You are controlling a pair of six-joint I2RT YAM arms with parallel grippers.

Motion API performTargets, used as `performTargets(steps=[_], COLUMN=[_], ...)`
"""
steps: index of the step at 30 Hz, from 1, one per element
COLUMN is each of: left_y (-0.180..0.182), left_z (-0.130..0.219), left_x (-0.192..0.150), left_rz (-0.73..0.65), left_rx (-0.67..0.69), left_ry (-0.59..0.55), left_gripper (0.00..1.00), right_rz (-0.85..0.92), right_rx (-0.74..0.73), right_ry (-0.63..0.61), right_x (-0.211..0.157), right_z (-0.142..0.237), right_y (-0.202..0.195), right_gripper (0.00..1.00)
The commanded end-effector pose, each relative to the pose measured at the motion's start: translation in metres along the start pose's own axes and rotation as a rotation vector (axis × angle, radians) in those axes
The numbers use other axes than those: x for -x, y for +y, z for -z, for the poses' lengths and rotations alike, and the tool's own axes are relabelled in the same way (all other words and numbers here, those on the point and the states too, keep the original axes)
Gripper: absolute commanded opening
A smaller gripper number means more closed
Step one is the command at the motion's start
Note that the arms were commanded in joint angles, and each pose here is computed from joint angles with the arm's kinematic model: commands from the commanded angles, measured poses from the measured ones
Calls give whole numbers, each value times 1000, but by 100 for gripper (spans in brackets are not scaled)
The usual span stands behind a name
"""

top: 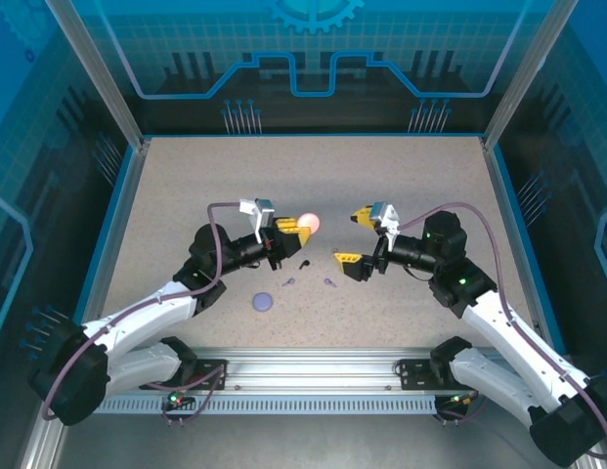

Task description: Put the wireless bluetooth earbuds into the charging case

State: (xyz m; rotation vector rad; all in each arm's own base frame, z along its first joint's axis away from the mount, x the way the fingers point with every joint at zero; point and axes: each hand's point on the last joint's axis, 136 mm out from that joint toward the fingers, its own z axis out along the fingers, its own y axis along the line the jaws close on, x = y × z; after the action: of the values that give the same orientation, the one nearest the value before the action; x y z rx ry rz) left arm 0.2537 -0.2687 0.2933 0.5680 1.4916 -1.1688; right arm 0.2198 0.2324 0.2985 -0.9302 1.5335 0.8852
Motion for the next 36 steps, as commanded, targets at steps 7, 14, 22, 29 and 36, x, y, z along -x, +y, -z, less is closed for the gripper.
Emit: performTargets(steps=[7,14,22,29,36], left_y=[-50,-57,-59,-60,-61], left_z=[13,14,13,13,13], left_x=[41,43,47,47,47], left_rz=[-271,-311,-309,-303,-303], left_rx=[-190,-220,-226,-230,-237], left_ry=[-139,-134,-140,-137,-134], left_gripper=[9,6,6,5,5], right_rz=[122,135,129,121,119], right_rx=[125,142,160,124,88], right_ry=[-131,-116,-87,-66,-61], right_x=[80,90,84,80,85], right_z=[-13,-33,-43,-47,-49], right_y=[21,17,15,6,-1], right_gripper=[100,99,97,97,96])
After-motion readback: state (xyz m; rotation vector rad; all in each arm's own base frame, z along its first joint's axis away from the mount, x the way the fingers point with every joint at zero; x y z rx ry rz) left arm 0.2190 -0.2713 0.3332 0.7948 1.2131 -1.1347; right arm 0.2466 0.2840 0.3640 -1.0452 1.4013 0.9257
